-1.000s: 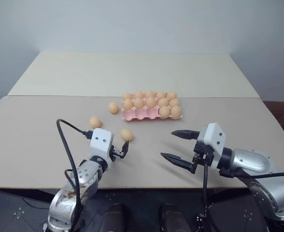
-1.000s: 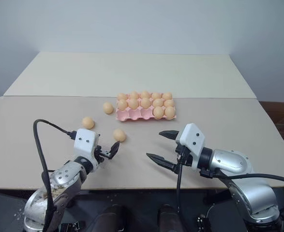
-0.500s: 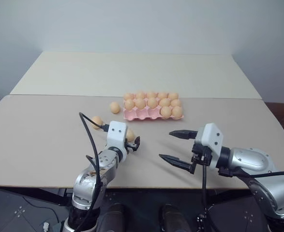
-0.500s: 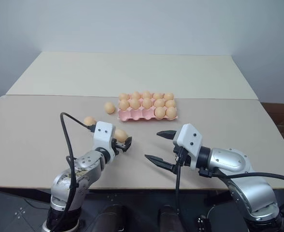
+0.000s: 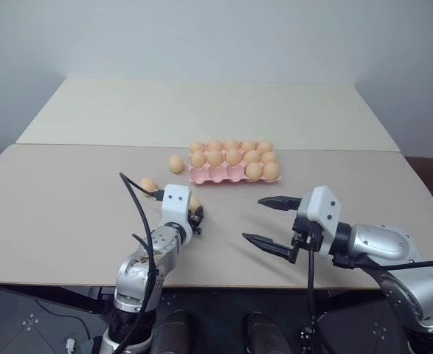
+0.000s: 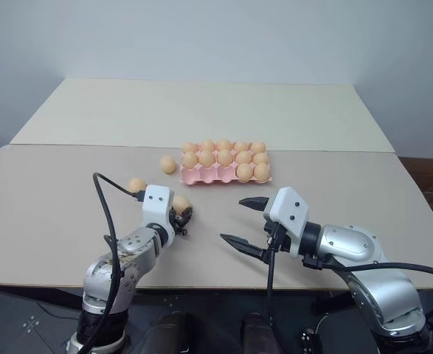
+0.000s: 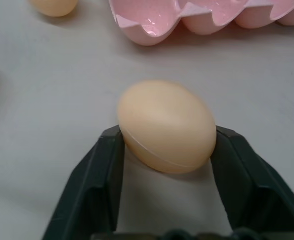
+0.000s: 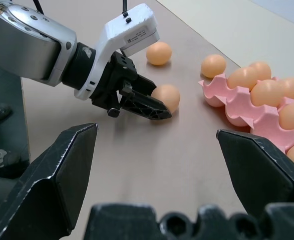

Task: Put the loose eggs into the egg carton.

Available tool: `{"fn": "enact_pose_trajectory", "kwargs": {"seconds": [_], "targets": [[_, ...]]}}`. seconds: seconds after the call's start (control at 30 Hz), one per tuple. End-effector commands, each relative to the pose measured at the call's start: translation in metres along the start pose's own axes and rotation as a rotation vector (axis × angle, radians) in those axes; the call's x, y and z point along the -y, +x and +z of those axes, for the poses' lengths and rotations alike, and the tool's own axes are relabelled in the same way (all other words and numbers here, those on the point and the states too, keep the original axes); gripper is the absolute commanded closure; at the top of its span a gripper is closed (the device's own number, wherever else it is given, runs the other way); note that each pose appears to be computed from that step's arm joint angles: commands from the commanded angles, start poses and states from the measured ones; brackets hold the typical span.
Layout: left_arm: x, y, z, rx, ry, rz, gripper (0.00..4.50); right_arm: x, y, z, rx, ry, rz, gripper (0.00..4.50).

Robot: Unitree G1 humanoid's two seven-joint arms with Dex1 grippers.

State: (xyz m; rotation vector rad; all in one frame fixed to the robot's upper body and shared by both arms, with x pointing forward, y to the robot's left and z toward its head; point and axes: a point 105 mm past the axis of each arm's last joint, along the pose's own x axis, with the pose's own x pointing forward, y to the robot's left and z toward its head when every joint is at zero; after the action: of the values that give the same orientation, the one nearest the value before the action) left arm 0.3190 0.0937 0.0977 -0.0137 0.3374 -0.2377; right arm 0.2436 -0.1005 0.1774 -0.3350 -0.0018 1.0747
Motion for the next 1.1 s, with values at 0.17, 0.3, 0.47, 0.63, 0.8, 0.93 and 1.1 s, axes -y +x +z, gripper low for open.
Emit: {"fn": "enact_pose_trajectory", "kwargs": {"seconds": [0.17, 0.3, 0.47, 0.63, 0.8, 0.93, 1.1], "targets": [[-0.001, -0.006, 0.026, 0.119, 0.059, -0.005, 2.71, 0.001, -0.001, 0.013, 0.044, -0.05, -0.002, 0.0], [0.014, -0.007, 0.055, 0.218, 0.135, -0.074, 2.73, 0.002, 0.0, 0.014, 0.046, -0.051, -0.007, 0.0], [0.037, 0.01, 0.083, 0.285, 0.152, -0.182, 2.75, 0.002, 0.002, 0.016, 0.051, -0.057, -0.01, 0.0], [0.053, 0.029, 0.097, 0.3, 0.198, -0.291, 2.75, 0.001, 0.004, 0.015, 0.035, -0.065, -0.01, 0.0], [0.061, 0.045, 0.094, 0.249, 0.24, -0.358, 2.75, 0.0, 0.003, 0.015, 0.02, -0.049, -0.02, 0.0], [0.063, 0.053, 0.096, 0.239, 0.271, -0.369, 2.75, 0.003, 0.002, 0.017, 0.022, -0.033, -0.057, 0.0], [0.062, 0.06, 0.092, 0.225, 0.309, -0.375, 2.75, 0.021, -0.001, 0.027, 0.044, -0.001, -0.152, 0.0]]}}
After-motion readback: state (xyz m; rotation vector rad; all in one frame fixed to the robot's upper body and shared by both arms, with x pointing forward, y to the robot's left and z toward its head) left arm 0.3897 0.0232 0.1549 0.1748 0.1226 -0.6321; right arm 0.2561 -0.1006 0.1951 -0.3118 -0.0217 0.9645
